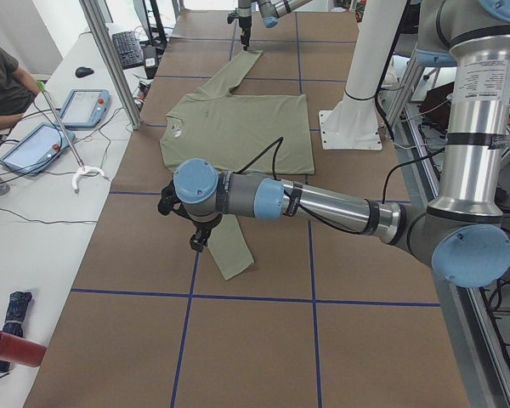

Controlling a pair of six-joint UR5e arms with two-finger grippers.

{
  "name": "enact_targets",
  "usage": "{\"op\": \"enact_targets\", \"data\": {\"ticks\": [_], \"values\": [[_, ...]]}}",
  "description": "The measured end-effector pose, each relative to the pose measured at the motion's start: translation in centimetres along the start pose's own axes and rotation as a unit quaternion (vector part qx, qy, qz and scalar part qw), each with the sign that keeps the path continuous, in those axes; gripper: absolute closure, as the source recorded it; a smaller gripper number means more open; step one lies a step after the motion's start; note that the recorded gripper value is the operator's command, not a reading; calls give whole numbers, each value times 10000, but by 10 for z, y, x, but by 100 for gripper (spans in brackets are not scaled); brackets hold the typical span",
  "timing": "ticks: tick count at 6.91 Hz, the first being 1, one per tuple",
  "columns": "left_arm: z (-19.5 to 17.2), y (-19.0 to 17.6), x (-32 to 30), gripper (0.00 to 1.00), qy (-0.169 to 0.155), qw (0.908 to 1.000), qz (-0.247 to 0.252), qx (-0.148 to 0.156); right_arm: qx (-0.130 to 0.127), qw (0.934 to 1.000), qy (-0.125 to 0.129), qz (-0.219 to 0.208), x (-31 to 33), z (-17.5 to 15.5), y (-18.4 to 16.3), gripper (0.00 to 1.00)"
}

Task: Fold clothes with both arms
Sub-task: 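Lower the right gripper to the sleeve cuff nearest it and grasp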

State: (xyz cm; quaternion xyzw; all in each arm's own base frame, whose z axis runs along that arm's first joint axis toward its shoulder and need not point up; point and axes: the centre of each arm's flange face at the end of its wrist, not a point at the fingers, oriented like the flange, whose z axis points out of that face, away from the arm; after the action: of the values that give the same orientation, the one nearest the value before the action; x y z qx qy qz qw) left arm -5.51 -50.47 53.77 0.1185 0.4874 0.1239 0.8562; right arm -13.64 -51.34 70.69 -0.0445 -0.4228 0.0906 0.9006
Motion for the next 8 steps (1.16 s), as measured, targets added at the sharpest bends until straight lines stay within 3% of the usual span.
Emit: {"op": "enact_targets", "data": {"ticks": [3, 6, 8], "values": [[-3, 0, 3, 0, -6, 10000, 17, 21, 25, 9999, -126, -96, -11, -10, 4, 100], [-10, 3, 16, 0, -30, 9999, 113, 86, 234, 9965, -660, -448, -71, -65, 31, 100], [-13, 3, 20, 0, -34, 9998, 155, 110, 368, 9929, -1093, -289, -158, -99, 39, 100]]}}
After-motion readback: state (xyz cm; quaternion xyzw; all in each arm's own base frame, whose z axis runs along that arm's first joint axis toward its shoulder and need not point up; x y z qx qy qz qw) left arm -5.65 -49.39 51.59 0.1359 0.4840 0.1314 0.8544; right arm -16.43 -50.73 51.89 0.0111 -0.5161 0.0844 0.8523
